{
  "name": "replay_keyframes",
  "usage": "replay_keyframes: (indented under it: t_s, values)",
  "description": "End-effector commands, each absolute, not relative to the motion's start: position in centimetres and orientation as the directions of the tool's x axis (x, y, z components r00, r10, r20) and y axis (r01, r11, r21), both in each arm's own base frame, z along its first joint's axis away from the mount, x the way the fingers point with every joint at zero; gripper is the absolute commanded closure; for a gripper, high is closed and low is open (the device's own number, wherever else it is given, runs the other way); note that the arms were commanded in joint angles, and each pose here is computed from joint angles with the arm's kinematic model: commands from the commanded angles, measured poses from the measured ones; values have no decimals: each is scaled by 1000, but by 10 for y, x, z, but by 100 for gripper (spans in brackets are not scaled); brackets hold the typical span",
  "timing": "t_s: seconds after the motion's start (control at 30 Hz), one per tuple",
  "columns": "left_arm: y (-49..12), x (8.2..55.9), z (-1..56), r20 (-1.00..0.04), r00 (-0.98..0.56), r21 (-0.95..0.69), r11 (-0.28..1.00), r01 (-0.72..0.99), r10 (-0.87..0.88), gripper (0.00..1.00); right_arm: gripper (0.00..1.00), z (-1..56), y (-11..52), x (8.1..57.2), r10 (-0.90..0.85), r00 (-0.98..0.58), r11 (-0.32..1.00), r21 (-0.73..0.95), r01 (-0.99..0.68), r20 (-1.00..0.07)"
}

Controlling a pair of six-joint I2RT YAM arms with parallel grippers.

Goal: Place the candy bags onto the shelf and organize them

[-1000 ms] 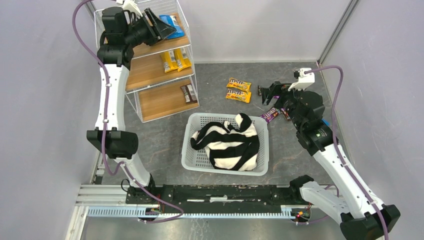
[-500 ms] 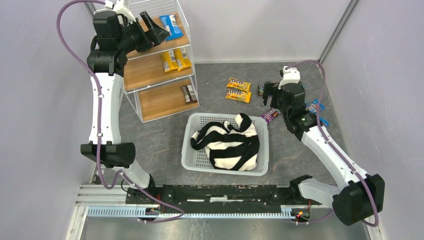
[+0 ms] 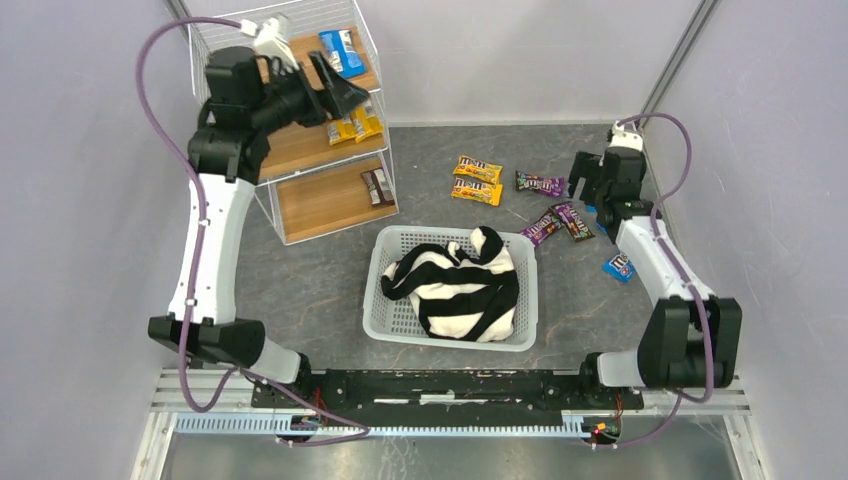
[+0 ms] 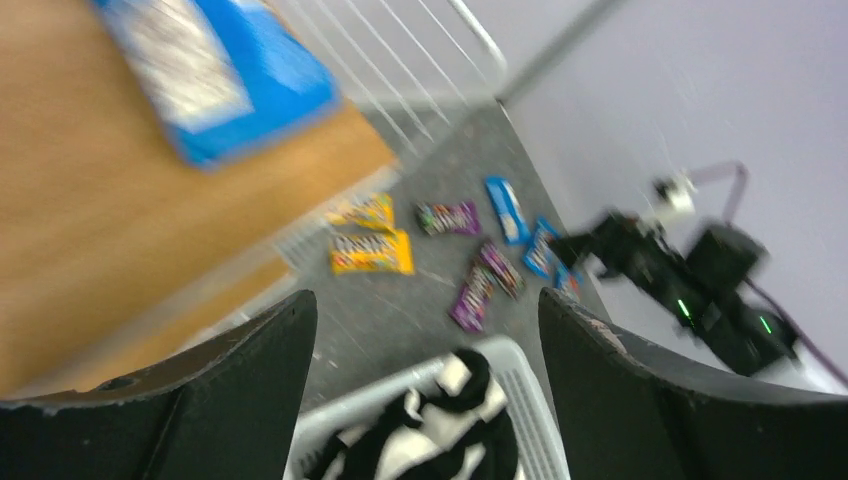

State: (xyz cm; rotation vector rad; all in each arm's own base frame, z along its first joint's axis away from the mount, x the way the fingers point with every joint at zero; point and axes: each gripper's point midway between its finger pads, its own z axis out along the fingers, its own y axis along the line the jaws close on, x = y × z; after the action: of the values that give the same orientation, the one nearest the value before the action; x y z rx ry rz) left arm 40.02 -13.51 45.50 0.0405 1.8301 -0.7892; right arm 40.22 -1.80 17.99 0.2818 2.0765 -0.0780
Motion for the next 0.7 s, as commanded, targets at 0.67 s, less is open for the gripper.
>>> replay_keyframes:
  t_s: [0.67]
  values:
    - [-206, 262, 341, -829, -552, -486, 612, 624, -95, 0, 11, 59, -113, 520, -1, -777, 962, -212, 170, -630]
